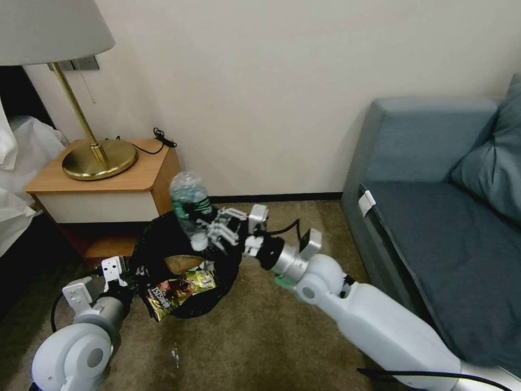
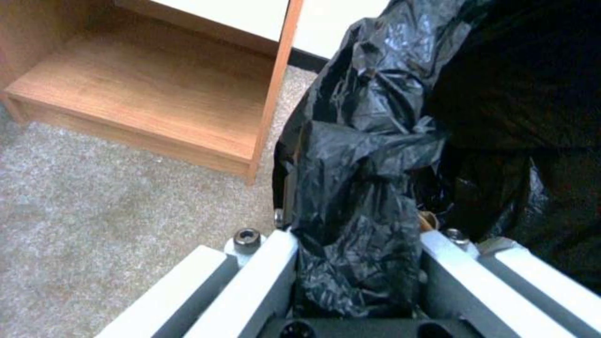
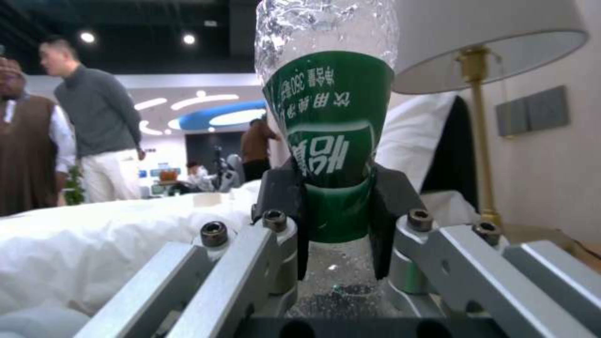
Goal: Pick up the trash bin, then pick up the garbage on the floor and place it into the trash bin.
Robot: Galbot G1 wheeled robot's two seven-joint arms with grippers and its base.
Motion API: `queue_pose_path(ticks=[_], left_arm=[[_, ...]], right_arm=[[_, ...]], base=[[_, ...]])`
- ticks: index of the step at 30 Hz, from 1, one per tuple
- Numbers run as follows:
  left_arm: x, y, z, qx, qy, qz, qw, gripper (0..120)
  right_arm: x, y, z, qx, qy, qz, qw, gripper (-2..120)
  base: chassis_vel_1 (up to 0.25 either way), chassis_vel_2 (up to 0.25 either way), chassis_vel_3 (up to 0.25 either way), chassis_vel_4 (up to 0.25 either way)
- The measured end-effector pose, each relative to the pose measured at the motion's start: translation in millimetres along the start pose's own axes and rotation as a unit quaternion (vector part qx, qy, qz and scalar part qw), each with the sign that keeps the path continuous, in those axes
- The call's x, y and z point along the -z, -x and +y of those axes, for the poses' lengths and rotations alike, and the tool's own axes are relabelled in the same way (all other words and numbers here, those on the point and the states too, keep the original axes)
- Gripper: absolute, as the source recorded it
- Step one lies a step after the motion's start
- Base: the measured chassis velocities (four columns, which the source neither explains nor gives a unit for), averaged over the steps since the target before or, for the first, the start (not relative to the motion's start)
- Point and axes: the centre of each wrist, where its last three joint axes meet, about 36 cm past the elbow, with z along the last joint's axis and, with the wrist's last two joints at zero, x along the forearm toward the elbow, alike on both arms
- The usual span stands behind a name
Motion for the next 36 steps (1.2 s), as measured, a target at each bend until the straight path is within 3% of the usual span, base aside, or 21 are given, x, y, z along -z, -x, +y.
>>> queue_pose_path(ticks=[5,11,27,33,36], left_arm=[[0.3,-1.2,-0.6,0.001,0.0,0.0,1.0,0],[0.8,-2.8,-1.6,-0.001,0.001,0.0,1.0,0],[7.5,-13.7,-5.7,-0.008,0.003,-0.01,0.9999,0],[10.5,-16.8,-6.2,-0.011,0.004,-0.012,0.9999,0],[12.4,-18.5,-6.3,-0.012,0.004,-0.013,0.9998,0]], right_arm=[[-11.8,4.8,4.2,0.01,-0.002,0.012,1.0,16],[-47.8,7.9,2.0,0.024,-0.04,0.038,0.998,16],[-83.7,3.6,-13.8,0.03,-0.101,0.061,0.993,16],[-87.1,-2.3,-18.2,0.023,-0.112,0.069,0.991,37],[-86.2,-3.0,-19.7,0.022,-0.115,0.071,0.991,52]], base=[[0.0,0.0,0.0,0.0],[0.0,0.0,0.0,0.0],[0.0,0.0,0.0,0.0],[0.0,0.0,0.0,0.0],[0.0,0.0,0.0,0.0]])
